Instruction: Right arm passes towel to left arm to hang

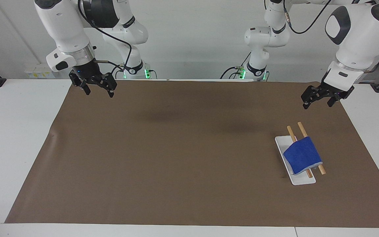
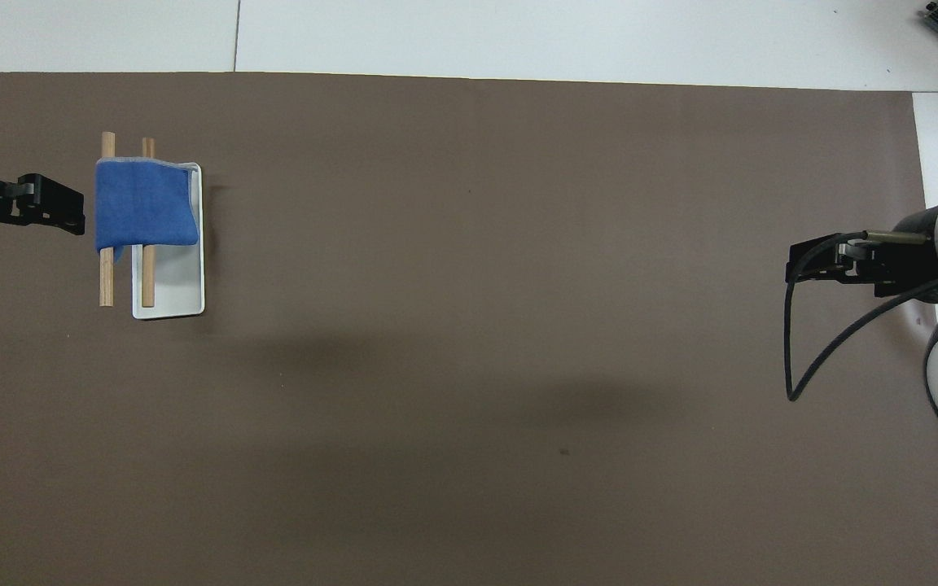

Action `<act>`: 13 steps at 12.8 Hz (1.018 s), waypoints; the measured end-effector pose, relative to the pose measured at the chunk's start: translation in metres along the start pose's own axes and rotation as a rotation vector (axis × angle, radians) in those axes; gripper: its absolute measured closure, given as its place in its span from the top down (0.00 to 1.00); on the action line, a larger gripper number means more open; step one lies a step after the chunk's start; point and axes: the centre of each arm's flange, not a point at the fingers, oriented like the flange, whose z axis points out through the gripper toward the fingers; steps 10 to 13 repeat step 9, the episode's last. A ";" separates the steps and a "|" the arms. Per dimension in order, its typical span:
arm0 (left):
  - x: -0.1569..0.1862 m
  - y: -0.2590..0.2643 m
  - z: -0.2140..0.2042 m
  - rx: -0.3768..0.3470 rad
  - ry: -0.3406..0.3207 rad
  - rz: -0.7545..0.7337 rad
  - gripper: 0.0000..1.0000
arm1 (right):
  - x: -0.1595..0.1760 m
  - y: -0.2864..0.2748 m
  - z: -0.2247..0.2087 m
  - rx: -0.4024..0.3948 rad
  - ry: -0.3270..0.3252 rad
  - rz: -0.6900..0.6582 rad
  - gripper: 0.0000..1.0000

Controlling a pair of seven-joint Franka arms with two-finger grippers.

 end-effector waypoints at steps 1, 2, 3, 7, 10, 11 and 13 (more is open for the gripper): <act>-0.001 0.001 0.000 0.000 -0.005 0.002 0.98 | 0.000 0.000 -0.004 0.000 0.005 -0.001 1.00; -0.001 0.001 -0.001 0.000 -0.005 0.002 0.98 | 0.000 0.000 -0.006 -0.004 0.007 -0.004 1.00; -0.001 0.001 -0.002 0.000 -0.004 0.002 0.98 | 0.000 -0.001 -0.007 -0.015 0.010 -0.011 1.00; -0.001 0.002 -0.003 -0.002 -0.003 0.003 0.98 | -0.001 -0.007 -0.007 -0.028 0.009 -0.029 1.00; -0.001 0.001 -0.006 -0.002 0.003 0.002 0.98 | -0.001 -0.009 -0.006 -0.028 0.008 -0.032 1.00; -0.001 0.001 -0.006 -0.002 0.003 0.002 0.98 | -0.001 -0.009 -0.006 -0.028 0.008 -0.032 1.00; -0.001 0.001 -0.006 -0.002 0.003 0.002 0.98 | -0.001 -0.009 -0.006 -0.028 0.008 -0.032 1.00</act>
